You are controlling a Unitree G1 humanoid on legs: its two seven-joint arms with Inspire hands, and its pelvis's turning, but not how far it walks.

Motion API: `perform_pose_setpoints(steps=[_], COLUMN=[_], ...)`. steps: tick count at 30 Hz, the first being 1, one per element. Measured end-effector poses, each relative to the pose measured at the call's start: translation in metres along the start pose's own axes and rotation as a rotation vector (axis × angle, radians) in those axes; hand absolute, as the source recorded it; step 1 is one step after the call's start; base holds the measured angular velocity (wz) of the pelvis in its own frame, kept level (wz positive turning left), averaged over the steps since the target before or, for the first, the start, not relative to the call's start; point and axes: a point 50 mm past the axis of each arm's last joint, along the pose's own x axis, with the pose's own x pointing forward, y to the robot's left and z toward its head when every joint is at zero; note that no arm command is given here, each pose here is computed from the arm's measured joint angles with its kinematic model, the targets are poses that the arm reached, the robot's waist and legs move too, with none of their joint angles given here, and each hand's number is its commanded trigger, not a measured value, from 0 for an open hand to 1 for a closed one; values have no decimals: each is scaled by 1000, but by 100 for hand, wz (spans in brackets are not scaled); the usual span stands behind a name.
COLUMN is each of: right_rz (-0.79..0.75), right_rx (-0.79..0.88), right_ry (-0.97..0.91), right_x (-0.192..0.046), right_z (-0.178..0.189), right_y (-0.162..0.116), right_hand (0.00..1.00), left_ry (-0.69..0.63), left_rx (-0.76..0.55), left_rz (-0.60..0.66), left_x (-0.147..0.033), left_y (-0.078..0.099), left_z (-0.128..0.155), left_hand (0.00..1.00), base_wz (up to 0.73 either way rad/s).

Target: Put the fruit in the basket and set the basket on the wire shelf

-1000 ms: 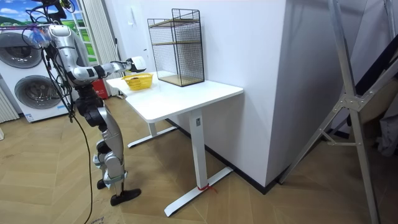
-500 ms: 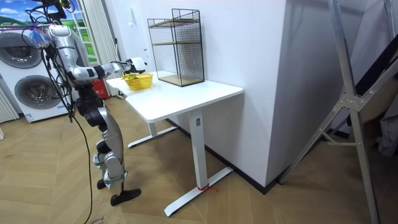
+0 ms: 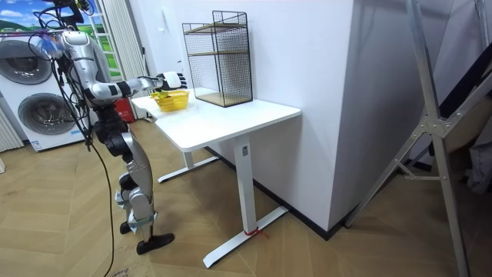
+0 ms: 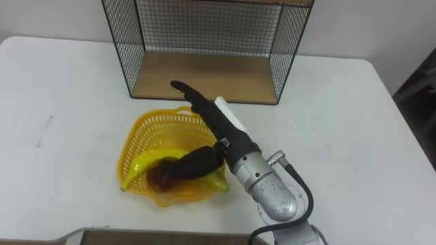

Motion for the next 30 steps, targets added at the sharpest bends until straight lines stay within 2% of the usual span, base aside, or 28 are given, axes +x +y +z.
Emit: perform_pose_setpoints(steps=[7, 13, 18, 23, 30], right_rz=[-78, -270, -441, -559, -624], right_rx=[36, 232, 286, 388, 402], right_ry=[21, 21, 3, -47, 7], right_x=[-7, -21, -31, -41, -55], right_z=[-7, -16, -16, -16, -27], right_y=[-11, -40, -62, -80, -79], right_hand=[0, 0, 0, 0, 0], left_ry=[18, 133, 216, 234, 294], left_rx=[-92, -393, -541, -772, -1013], left_rz=[30, 152, 261, 443, 653], left_x=[0, -3, -11, -16, -23], left_y=[3, 12, 15, 30, 47], left_z=[-8, -39, -64, -73, -81], left_hand=[0, 0, 0, 0, 0], base_wz=[0, 0, 0, 4, -1])
